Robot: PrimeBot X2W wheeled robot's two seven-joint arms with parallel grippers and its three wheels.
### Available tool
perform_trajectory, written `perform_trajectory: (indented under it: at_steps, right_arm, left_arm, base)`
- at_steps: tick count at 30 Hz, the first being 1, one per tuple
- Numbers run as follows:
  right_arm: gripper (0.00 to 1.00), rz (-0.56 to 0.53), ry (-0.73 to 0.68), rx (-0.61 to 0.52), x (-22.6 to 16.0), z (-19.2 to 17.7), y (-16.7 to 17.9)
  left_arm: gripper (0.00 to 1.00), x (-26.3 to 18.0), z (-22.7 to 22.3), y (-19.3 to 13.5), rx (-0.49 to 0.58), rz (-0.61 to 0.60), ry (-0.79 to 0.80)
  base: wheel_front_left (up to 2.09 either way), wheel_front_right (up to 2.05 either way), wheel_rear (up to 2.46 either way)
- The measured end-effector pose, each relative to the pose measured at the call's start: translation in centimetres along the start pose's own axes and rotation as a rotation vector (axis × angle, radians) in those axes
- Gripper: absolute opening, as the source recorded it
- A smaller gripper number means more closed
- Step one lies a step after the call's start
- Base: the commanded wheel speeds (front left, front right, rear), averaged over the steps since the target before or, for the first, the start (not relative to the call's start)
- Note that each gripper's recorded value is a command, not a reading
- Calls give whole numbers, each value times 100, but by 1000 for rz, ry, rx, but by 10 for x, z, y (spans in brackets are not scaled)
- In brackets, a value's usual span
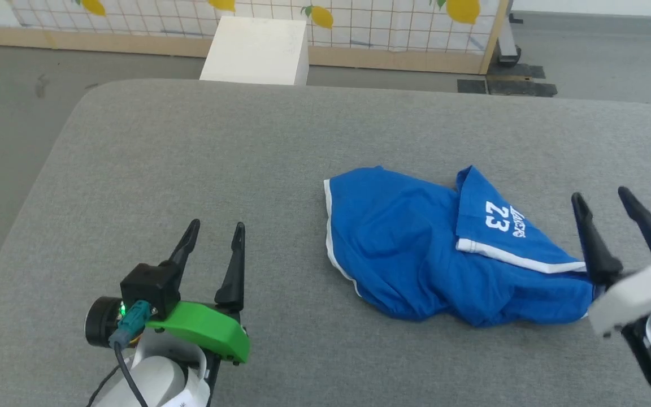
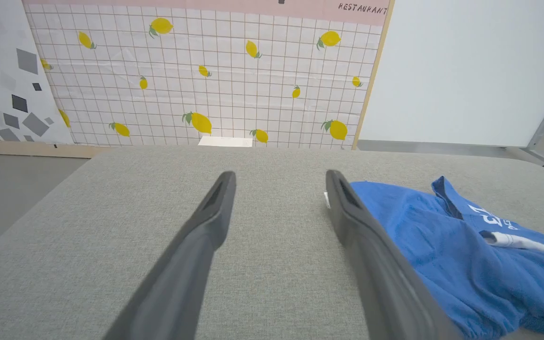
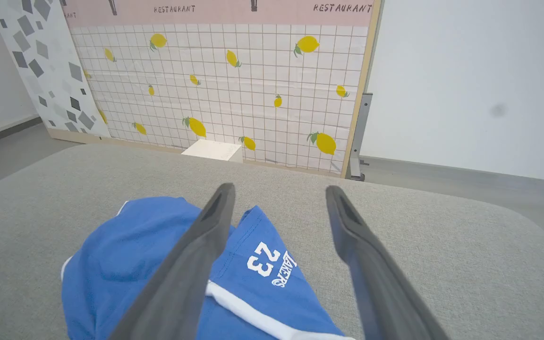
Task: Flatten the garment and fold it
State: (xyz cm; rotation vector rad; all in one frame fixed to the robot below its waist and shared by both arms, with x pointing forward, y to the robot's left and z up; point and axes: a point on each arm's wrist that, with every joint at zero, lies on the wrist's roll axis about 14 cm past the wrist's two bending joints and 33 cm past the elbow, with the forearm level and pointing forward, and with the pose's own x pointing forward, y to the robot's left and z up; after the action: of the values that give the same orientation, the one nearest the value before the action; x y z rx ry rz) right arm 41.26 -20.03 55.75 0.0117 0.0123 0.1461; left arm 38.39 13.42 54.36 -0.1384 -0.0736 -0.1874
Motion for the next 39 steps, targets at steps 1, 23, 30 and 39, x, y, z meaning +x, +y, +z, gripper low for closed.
perform_trajectory:
  at_steps: [1, 23, 30, 39]
  right_arm:
    - [100, 0, -15, -14, -4, 0, 0]
    - [100, -122, -3, -94, -27, -35, -22]
    - [100, -159, 36, -91, -27, -52, -29]
    - [100, -181, 91, -90, -29, -71, -34]
  left_arm:
    - [100, 0, -1, -2, -3, -7, 5]
    - [100, 36, -106, -83, -41, -336, 622]
    - [100, 53, -145, -76, -55, -296, 757]
    - [0, 54, -173, -91, -147, -340, 852]
  base:
    - [0, 0, 0]
    - [0, 0, 0]
    - [0, 0, 0]
    - [0, 0, 0]
